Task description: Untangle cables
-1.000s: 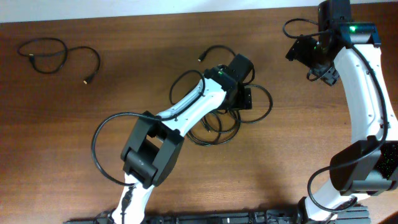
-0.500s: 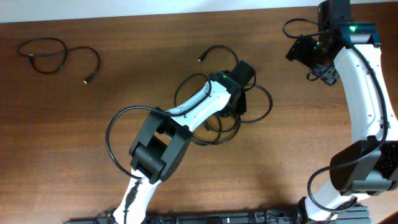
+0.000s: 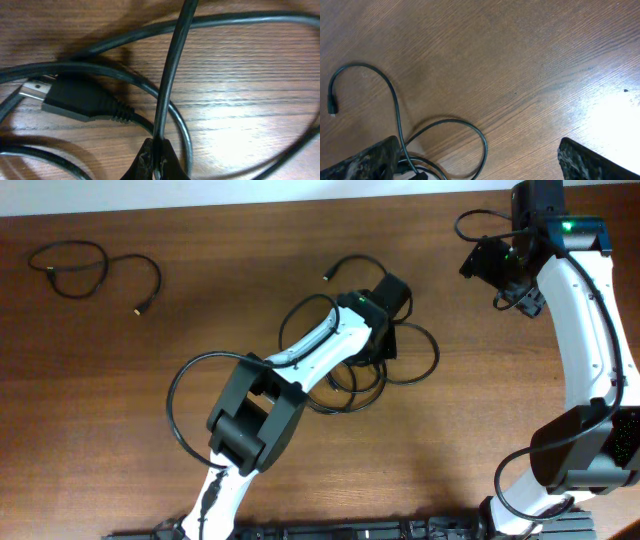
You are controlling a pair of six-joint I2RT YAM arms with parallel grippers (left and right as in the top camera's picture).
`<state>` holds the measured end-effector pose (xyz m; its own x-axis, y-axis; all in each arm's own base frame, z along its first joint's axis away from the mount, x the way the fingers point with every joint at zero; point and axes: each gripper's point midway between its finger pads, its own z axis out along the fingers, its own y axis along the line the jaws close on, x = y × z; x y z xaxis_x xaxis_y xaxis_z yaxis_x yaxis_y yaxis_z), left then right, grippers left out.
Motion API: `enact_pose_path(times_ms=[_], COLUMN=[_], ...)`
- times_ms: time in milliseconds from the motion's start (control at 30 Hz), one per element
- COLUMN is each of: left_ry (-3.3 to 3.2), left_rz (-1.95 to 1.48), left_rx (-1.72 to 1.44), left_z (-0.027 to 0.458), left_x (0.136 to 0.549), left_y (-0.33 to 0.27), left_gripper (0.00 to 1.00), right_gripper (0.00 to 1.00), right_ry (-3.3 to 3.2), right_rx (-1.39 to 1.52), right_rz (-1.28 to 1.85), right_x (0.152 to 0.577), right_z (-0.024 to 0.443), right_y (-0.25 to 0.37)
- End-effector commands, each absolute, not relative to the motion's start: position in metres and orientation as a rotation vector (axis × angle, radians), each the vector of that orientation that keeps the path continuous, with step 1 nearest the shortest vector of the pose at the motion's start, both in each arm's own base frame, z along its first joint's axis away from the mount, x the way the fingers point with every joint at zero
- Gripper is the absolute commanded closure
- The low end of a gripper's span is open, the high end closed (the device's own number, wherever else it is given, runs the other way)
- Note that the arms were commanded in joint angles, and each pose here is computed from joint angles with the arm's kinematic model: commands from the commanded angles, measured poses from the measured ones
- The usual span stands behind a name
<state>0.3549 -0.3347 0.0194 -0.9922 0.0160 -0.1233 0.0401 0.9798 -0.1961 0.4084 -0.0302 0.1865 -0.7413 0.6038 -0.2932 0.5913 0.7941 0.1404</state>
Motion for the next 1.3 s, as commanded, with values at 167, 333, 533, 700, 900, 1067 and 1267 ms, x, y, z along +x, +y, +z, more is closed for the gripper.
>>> enact_pose_path(times_ms=[167, 333, 533, 700, 900, 1067, 1267], left_ry=[2.752, 2.654, 2.318, 2.102, 1.742, 1.343, 1.118], left_rz=[-0.508, -0.550, -0.769, -0.812, -0.936, -1.088, -1.206], left_rx=[-0.009, -0.152, -0.318, -0.392, -0.220, -0.075, -0.034], left_z=[0.144, 0.181, 0.297, 0.363, 0.469, 0.582, 0.636], left_x=[0.385, 0.419, 0.464, 0.475, 0.473, 0.434, 0.405], left_y=[-0.329, -0.285, -0.201, -0.132, -0.111, -0.116, -0.114], left_gripper=[1.00, 1.00, 1.00, 1.00, 1.00, 1.00, 1.00], right_gripper=[0.02, 0.02, 0.02, 0.02, 0.02, 0.02, 0.02], right_ry=[2.664, 2.664, 2.664, 2.664, 2.664, 2.664, 2.664], right_rx=[0.917, 0.917, 0.917, 0.917, 0.917, 0.916, 0.917], right_rz=[0.031, 0.031, 0.031, 0.031, 0.030, 0.031, 0.031], right_x=[0.409, 0.409, 0.409, 0.409, 0.409, 0.409, 0.409], right_z=[0.183, 0.183, 0.183, 0.183, 0.183, 0.183, 0.183], right_y=[-0.033, -0.033, -0.033, -0.033, -0.033, -0.033, -0.033])
